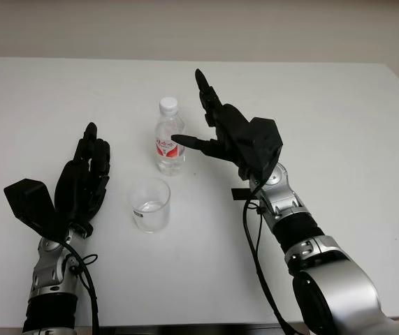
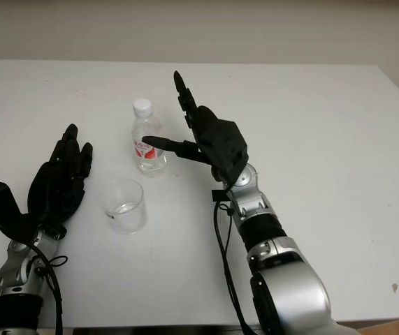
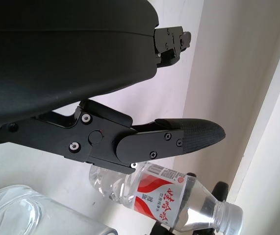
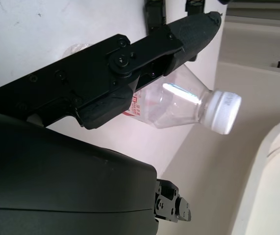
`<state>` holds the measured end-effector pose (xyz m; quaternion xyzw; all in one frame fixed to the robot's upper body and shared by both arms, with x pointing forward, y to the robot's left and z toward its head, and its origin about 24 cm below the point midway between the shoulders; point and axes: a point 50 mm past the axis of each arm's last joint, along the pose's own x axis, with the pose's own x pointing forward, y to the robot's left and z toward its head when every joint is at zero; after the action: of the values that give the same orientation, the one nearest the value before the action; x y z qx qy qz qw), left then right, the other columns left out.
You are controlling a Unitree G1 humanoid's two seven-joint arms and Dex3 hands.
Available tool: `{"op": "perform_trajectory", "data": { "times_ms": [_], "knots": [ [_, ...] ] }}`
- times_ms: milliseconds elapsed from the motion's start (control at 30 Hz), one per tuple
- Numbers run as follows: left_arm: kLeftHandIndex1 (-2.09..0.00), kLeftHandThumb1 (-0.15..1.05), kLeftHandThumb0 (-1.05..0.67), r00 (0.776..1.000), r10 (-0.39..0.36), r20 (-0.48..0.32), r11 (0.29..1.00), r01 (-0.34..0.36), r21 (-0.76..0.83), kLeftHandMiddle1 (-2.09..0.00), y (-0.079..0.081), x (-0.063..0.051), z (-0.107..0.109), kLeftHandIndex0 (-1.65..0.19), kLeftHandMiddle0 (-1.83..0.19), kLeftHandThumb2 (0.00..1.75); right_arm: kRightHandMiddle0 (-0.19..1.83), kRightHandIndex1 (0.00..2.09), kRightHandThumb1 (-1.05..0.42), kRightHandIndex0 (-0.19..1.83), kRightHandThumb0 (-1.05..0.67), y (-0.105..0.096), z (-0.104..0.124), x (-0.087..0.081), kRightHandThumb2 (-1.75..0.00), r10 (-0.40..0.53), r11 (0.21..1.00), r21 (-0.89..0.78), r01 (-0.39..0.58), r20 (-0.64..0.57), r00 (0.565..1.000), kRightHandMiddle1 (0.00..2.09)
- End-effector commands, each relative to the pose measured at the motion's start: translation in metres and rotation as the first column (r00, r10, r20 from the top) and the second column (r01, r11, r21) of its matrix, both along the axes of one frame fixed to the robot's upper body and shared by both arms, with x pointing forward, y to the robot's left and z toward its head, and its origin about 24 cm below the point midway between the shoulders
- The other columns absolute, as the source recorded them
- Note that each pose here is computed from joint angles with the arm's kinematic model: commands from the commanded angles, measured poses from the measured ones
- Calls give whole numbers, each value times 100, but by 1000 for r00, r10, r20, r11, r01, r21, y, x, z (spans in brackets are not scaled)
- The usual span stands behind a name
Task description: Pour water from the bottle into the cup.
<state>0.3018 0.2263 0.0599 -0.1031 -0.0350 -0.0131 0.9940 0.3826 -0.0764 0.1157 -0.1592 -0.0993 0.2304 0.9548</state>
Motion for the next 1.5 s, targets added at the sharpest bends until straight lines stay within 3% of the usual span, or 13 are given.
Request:
{"op": "perform_trajectory", "data": {
  "times_ms": [0, 633, 733, 800, 867, 900, 1000, 1067, 1167, 1300, 1467],
  "knots": [
    [-6, 105, -73, 1000, 2, 10, 1000, -2, 0, -6, -1, 1, 2, 9, 11, 49, -19, 0, -91, -19, -102, 9, 6, 2, -6, 19, 1000, -10, -18, 21, 1000, 0],
    [-5, 105, -74, 1000, 7, 10, 1000, -6, -14, -5, -4, -1, -1, 11, 12, 47, -19, 0, -90, -19, -100, 44, -12, 1, -6, 26, 995, -93, -34, -84, 996, 0],
    [-5, 105, -73, 1000, 4, 13, 1000, -4, -19, -5, -4, -3, -2, 12, 12, 47, -18, 2, -89, -15, -90, 47, -13, 1, -5, -2, 998, -67, -5, -101, 995, 1],
    [-5, 105, -73, 1000, 13, 9, 1000, -13, -25, -6, -3, -4, -3, 12, 12, 46, -5, 10, -88, -1, -81, 49, -14, 2, -5, -46, 999, -33, 42, -128, 991, 8],
    [-5, 105, -74, 1000, 17, 8, 999, -17, -30, -6, -3, -5, -3, 12, 11, 45, 18, 27, -87, 23, -70, 50, -14, 4, -5, -70, 998, -9, 69, -172, 983, 24],
    [-5, 105, -74, 1000, 18, 8, 999, -17, -30, -6, -3, -6, -3, 12, 11, 45, 17, 40, -86, 23, -68, 51, -14, 4, -5, -72, 997, -10, 72, -180, 981, 37],
    [-5, 105, -74, 1000, 25, 12, 999, -25, -28, -6, -4, -7, -3, 12, 11, 44, 11, 107, -88, 25, -62, 53, -13, 5, -5, -68, 998, -17, 66, -198, 978, 110],
    [-5, 105, -74, 1000, 28, 13, 999, -27, -27, -6, -4, -8, -3, 11, 11, 44, 12, 151, -91, 26, -60, 54, -13, 4, -6, -60, 998, -36, 54, -200, 978, 147],
    [-5, 105, -74, 999, 33, 12, 999, -32, -29, -6, -2, -9, -3, 11, 10, 44, 29, 194, -97, 48, -59, 54, -15, 3, -7, -60, 993, -113, 42, -160, 985, 188],
    [-5, 105, -74, 999, 33, 8, 999, -33, -26, -6, -1, -8, -4, 11, 11, 43, 74, 208, -104, 97, -56, 51, -18, 2, -20, -81, 979, -192, 62, -92, 992, 208],
    [-6, 105, -74, 1000, 28, 10, 999, -28, -31, -6, -1, -7, -3, 10, 10, 43, 105, 209, -105, 121, -47, 47, -18, 3, -37, -105, 973, -214, 87, -74, 992, 209]
  ]
}}
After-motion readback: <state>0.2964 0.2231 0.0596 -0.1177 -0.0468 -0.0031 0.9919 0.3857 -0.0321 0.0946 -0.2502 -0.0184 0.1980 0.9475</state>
